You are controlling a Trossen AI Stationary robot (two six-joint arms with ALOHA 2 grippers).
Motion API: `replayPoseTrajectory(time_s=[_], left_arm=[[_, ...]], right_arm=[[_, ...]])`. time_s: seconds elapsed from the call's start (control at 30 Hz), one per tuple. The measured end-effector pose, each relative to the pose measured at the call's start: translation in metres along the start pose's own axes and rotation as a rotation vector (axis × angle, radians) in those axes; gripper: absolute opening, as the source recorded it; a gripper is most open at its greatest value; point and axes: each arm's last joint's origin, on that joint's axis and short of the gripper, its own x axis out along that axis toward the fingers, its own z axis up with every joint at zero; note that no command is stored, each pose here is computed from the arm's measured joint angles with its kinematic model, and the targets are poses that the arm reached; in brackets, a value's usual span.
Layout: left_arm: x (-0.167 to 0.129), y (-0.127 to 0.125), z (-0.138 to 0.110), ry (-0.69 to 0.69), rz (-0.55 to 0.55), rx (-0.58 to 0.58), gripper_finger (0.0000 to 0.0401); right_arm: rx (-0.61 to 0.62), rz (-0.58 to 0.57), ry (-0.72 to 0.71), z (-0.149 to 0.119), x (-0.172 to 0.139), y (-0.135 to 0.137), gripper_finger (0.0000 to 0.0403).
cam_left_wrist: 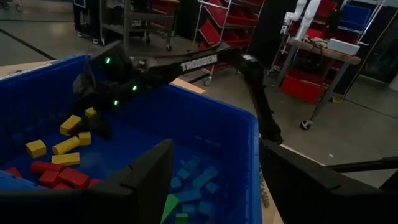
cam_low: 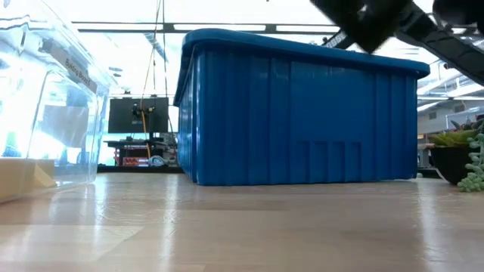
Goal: Sort Items/Unsort Items
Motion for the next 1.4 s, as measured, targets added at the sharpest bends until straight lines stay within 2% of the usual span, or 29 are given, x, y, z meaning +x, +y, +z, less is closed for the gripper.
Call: replayPoseTrajectory(time_s=[0.2,0.33,0.47,0.67,0.87,1.0,1.17,1.27,1.4], left_arm=[[0.000,0.000,0.000,0.000,0.000,-0.001,0.0248],[0.000,0.000,0.000,-0.001,-0.001,-0.001,0.0248],[0.000,0.000,0.000,-0.001,0.000,-0.001,0.0248],[0.000,0.000,0.000,-0.001,0.000,-0.001,0.0248],[0.000,0.000,0.000,-0.001,-0.001,-0.002,0.0248],[0.000,0.000,0.000,-0.001,0.000,-0.001,0.0248],[0.000,0.000,0.000,-0.001,0.000,-0.001,0.0248],[0.000,0.000,0.000,-0.001,0.000,-0.001,0.0248],[0.000,0.000,0.000,-0.001,0.000,-0.002,0.0248]], right_arm=[[-0.113,0.109,-0.021,-0.022,0.018,-0.014,0.0323],[-0.272,0.117,-0.053,-0.025,0.023,-0.016,0.0319],[-0.339,0.145,-0.042,-0.037,0.033,-0.016,0.0311],[-0.351,0.181,0.059,-0.067,0.054,-0.017,0.0297],[-0.309,0.230,0.103,-0.064,0.058,-0.026,0.0293],[-0.387,0.242,0.093,-0.062,0.059,-0.022,0.0293],[-0.401,0.247,0.093,-0.062,0.063,-0.016,0.0292],[-0.373,0.254,0.100,-0.063,0.063,-0.015,0.0267],[-0.371,0.262,0.106,-0.064,0.063,-0.014,0.0185]])
